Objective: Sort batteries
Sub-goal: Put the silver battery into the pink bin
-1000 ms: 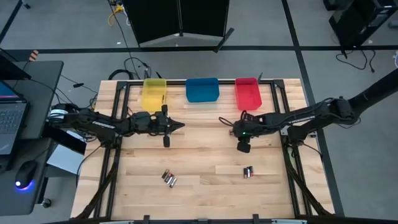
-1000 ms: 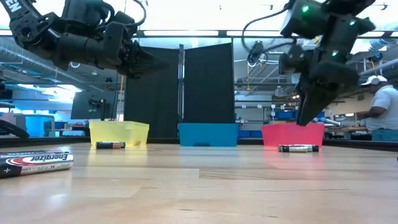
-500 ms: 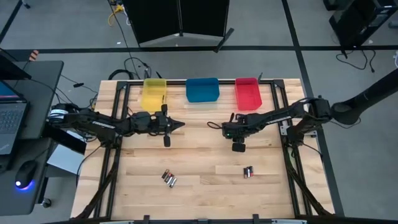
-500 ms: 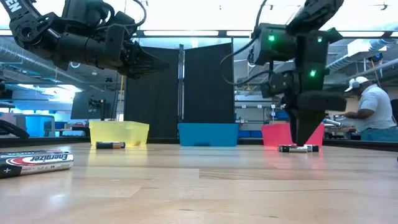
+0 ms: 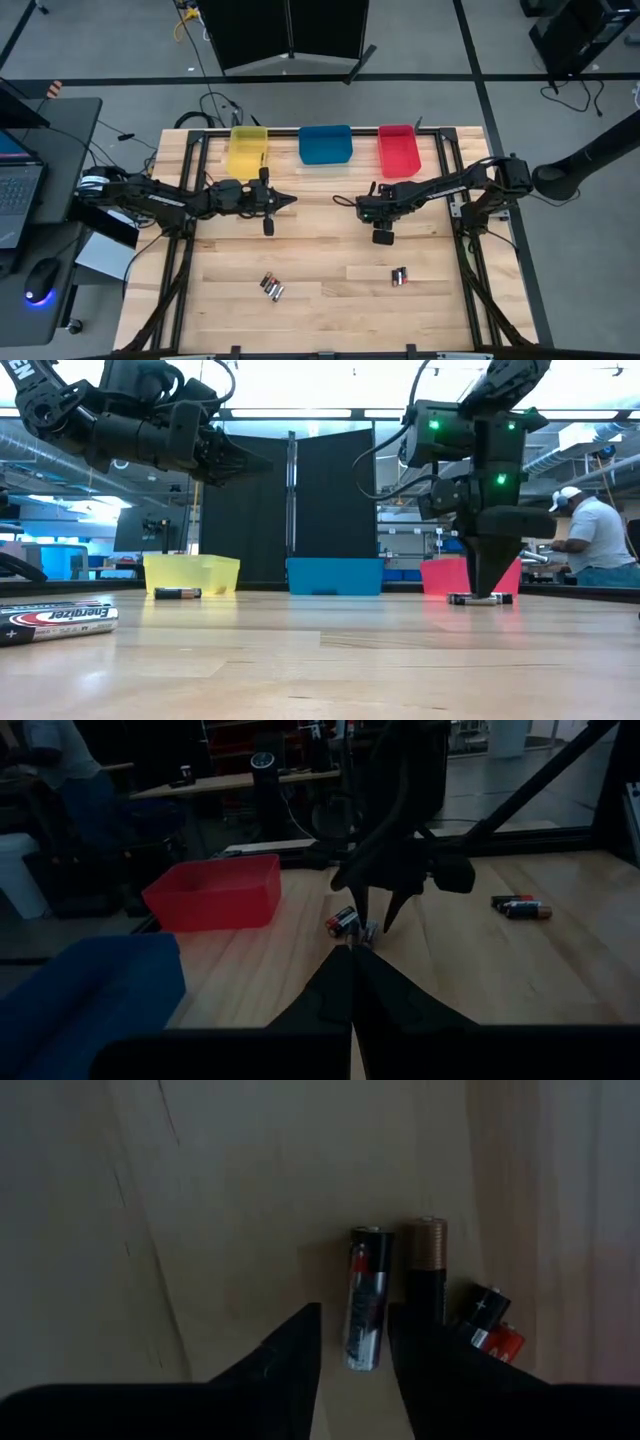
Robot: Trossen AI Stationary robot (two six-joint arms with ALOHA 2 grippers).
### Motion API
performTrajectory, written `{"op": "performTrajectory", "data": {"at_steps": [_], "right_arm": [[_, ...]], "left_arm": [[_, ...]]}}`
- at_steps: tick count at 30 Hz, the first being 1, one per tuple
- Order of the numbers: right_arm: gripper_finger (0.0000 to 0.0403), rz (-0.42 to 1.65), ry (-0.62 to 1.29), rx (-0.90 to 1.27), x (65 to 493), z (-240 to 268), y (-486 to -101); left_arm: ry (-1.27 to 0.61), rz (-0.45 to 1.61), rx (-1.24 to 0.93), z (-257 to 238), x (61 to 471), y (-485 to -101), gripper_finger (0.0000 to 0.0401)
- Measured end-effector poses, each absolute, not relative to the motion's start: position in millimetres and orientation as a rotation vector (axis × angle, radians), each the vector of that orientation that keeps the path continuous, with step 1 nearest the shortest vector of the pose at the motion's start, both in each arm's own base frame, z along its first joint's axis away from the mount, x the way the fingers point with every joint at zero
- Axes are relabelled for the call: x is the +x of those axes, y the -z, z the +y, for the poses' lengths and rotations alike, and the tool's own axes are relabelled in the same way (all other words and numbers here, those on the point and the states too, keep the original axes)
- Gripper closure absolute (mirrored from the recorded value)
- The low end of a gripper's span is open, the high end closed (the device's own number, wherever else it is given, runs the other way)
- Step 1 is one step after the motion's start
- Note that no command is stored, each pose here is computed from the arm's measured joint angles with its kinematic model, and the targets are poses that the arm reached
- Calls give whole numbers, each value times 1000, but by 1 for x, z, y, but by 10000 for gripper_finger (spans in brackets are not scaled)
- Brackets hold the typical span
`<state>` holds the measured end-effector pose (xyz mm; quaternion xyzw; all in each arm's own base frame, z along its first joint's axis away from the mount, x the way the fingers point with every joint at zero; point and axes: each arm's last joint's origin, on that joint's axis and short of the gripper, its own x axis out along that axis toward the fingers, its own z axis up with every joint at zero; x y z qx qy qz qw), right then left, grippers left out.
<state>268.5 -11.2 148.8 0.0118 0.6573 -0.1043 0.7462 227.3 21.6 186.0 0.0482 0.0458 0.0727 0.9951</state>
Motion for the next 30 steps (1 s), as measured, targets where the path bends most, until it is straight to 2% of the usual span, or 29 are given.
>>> {"op": "performTrajectory", "data": {"at_steps": [16, 30], "right_arm": [[283, 1404, 208, 55, 272, 3, -149], [294, 1368, 268, 138, 266, 3, -136]], "left_arm": [[-142, 95, 92, 21, 227, -186, 393], [-122, 106, 37, 20, 227, -184, 393]]}}
